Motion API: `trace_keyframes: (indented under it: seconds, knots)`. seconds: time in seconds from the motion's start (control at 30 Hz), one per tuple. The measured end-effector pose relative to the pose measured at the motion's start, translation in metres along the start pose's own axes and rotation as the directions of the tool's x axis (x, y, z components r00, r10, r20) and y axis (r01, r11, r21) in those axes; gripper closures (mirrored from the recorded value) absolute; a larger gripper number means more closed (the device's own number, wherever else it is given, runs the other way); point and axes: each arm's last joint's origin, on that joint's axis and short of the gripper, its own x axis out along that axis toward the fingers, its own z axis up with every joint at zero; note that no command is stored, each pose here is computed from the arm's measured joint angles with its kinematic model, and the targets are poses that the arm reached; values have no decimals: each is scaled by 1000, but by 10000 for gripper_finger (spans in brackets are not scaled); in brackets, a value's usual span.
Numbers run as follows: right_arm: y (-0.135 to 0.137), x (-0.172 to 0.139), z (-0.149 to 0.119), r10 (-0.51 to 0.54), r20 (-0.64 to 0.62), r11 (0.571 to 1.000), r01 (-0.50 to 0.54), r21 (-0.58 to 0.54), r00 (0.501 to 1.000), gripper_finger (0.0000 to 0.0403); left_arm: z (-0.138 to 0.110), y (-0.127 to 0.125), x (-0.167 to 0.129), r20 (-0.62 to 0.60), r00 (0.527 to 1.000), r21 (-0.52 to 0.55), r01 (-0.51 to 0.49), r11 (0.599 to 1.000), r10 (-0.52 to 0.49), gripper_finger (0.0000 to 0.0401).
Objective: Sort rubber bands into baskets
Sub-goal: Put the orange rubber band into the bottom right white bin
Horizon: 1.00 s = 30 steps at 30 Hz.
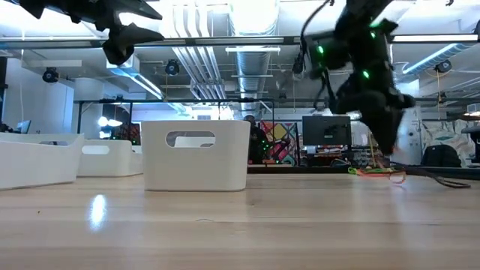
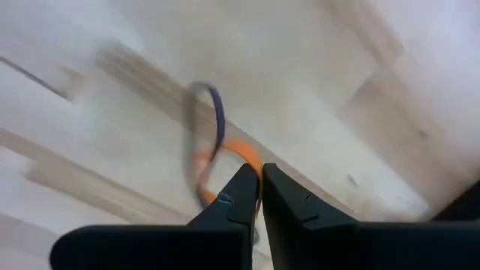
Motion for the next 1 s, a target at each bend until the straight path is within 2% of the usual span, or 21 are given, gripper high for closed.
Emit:
trace_keyframes:
  seconds: [0.17,0.3,0.37,0.47,0.57,0.6,0.67,0.73,0.9,1.0]
  knots:
    - [5,-33,12,-1,164,999,9,-50,986,390,4,-3,-3,32,998,1,48,999,-48,247]
    - [13,-64,24,5,332,986,50,-156,943,390,10,-7,-11,88,990,6,107,994,-107,247]
    - [21,-80,30,69,418,970,38,-241,906,390,13,-9,-17,114,984,12,135,991,-136,247]
    - [41,-103,37,223,554,936,-17,-352,802,390,16,-10,-26,146,977,21,155,988,-156,247]
    - [61,-118,45,409,637,881,-99,-463,653,390,16,-10,-32,156,974,38,158,987,-162,247]
    - [67,-120,48,450,653,866,-120,-486,609,390,16,-10,-34,157,974,42,158,986,-163,247]
    - [79,-117,55,495,666,849,-146,-508,558,390,16,-10,-37,157,974,49,157,986,-163,247]
    - [91,-107,62,509,656,839,-153,-522,557,390,16,-10,-38,155,974,49,157,986,-162,247]
    - [125,-84,76,503,613,823,-122,-555,609,390,15,-9,-38,151,976,74,150,986,-160,247]
    - [141,-69,84,467,568,821,-95,-562,678,390,15,-9,-38,150,976,74,150,986,-160,247]
